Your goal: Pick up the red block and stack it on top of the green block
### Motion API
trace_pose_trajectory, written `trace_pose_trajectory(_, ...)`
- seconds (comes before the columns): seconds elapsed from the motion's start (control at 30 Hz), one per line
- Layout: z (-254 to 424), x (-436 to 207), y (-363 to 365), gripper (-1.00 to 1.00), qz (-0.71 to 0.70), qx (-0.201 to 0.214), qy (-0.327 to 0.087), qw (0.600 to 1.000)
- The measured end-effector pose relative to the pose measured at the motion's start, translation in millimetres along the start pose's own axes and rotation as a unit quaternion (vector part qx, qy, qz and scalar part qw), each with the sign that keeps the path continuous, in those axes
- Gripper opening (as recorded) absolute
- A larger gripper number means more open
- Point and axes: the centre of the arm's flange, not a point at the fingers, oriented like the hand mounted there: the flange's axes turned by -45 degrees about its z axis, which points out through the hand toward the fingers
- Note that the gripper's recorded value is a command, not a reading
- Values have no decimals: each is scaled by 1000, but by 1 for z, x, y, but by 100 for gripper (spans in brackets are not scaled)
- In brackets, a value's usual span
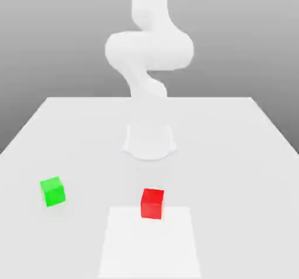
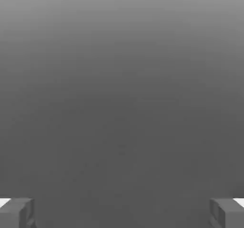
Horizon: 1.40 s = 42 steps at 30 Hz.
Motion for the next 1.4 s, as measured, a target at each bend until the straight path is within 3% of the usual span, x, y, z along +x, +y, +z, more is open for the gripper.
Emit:
trace_pose_trajectory(0.3,193,-121,-2,0,30,-11,-165,986)
trace_pose_trajectory(0.6,310,-330,3,0,64,-33,-339,938)
trace_pose_trajectory(0.8,348,-378,4,0,67,-34,-352,933)
trace_pose_trajectory(0.83,351,-381,4,-100,67,-34,-352,933)
trace_pose_trajectory(1.07,351,-381,4,-100,66,-34,-352,933)
trace_pose_trajectory(1.4,304,-334,28,-100,91,-43,-351,931)
